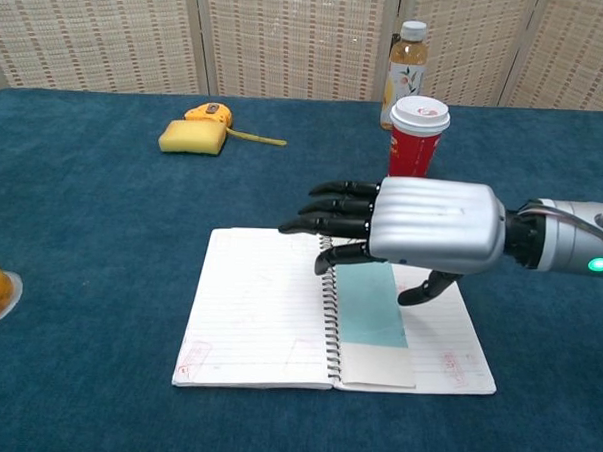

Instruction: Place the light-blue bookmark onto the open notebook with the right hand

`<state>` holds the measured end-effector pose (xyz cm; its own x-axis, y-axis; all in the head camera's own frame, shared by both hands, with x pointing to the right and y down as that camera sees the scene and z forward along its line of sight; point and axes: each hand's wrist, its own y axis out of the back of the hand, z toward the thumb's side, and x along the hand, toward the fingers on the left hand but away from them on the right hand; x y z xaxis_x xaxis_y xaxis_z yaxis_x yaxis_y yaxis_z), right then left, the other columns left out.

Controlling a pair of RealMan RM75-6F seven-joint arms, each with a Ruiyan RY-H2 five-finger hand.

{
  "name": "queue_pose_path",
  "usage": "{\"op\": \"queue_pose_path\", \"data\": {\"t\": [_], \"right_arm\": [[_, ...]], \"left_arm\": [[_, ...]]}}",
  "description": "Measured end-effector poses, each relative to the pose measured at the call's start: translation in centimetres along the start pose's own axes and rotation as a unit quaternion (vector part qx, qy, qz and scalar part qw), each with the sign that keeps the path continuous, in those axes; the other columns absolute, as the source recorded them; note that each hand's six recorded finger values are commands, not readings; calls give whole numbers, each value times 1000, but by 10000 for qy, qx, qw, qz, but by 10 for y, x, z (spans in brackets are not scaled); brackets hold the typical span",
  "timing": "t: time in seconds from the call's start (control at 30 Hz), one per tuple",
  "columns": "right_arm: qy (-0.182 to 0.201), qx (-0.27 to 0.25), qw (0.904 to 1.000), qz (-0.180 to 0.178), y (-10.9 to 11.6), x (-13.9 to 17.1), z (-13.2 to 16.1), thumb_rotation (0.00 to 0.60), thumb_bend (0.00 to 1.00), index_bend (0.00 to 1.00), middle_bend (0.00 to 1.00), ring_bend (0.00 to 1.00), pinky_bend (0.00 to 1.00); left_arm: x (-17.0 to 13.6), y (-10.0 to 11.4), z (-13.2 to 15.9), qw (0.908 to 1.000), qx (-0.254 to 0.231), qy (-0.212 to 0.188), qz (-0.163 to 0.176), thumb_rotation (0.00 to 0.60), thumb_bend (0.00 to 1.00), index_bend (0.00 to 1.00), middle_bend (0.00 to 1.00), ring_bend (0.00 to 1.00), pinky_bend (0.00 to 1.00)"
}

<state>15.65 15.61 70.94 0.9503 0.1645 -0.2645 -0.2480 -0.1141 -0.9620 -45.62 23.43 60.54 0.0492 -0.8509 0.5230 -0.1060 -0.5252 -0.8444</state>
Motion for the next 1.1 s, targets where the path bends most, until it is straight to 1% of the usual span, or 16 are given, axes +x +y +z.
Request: {"op": "queue_pose_path", "data": {"t": [0.13, 0.23, 0.33, 0.4, 0.43, 0.5, 0.53, 0.57, 0.6, 0.63, 0.67, 0.73, 0.77, 0.8, 0.93, 1.1], "right_arm": [[-535, -451, 9975, -140, 4, 6, -14, 600, 171, 227, 0, 0, 0], [-1062, -1069, 9885, -152, 3, 12, -26, 600, 168, 163, 0, 0, 0], [-1622, -1760, 9709, -7, -5, 17, -37, 600, 167, 103, 20, 3, 0], [-1998, -2240, 9537, 182, -12, 19, -43, 600, 166, 84, 90, 37, 12], [-2142, -2435, 9455, 287, -16, 20, -46, 600, 171, 79, 144, 76, 41], [-2457, -2874, 9241, 564, -24, 21, -52, 600, 202, 72, 252, 184, 162], [-2582, -3056, 9139, 685, -27, 22, -54, 600, 225, 71, 328, 277, 279], [-2739, -3290, 8998, 840, -30, 21, -57, 600, 250, 71, 415, 394, 424], [-2845, -3457, 8891, 946, -32, 21, -60, 600, 260, 71, 466, 461, 500], [-2938, -3615, 8787, 1039, -33, 19, -62, 600, 278, 71, 549, 566, 609], [-3032, -3800, 8664, 1142, -32, 17, -64, 600, 293, 71, 613, 643, 677], [-3102, -4011, 8530, 1238, -27, 10, -68, 600, 315, 72, 699, 735, 754], [-3113, -4089, 8486, 1260, -21, 4, -70, 600, 322, 72, 728, 764, 779], [-3112, -4115, 8471, 1274, -17, 0, -73, 600, 324, 72, 741, 777, 790], [-3118, -4136, 8458, 1281, -2, -9, -83, 600, 349, 72, 815, 853, 861], [-3188, -4265, 8343, 1431, -1, -8, -88, 600, 360, 90, 959, 984, 985]], "left_arm": [[0, 0, 0, 10000, 5, 3, -11, 600, 167, 58, 0, 0, 0], [0, -1, 1, 10000, 9, -4, -16, 600, 167, 58, 0, 0, 0], [0, -2, 1, 10000, 3, -7, -30, 600, 167, 57, 0, 0, 0], [0, -2, 1, 10000, -2, -8, -37, 600, 167, 58, 0, 0, 0], [0, -2, 1, 10000, -9, -9, -39, 600, 167, 58, 0, 0, 0], [0, -2, 1, 10000, -22, -4, -43, 600, 167, 57, 0, 0, 0], [0, -2, 1, 10000, -31, 3, -45, 600, 167, 57, 0, 0, 0], [1, -1, 0, 10000, -39, 10, -45, 600, 166, 58, 0, 0, 0], [1, -1, -1, 10000, -47, 17, -43, 600, 166, 57, 0, 0, 0], [1, 0, -1, 10000, -57, 22, -39, 600, 166, 57, 0, 0, 0], [1, 0, -1, 10000, -65, 23, -36, 600, 166, 57, 0, 0, 0], [1, 1, -2, 10000, -86, 22, -29, 600, 167, 57, 0, 0, 0], [1, 1, -2, 9999, -94, 21, -26, 600, 167, 58, 0, 0, 0], [1, 2, -3, 9999, -102, 22, -21, 600, 167, 58, 0, 0, 0], [1, 4, -4, 9999, -126, 27, 9, 600, 167, 57, 0, 0, 0], [1, 3, -4, 9999, -130, 23, -8, 600, 166, 57, 0, 0, 0]]}}
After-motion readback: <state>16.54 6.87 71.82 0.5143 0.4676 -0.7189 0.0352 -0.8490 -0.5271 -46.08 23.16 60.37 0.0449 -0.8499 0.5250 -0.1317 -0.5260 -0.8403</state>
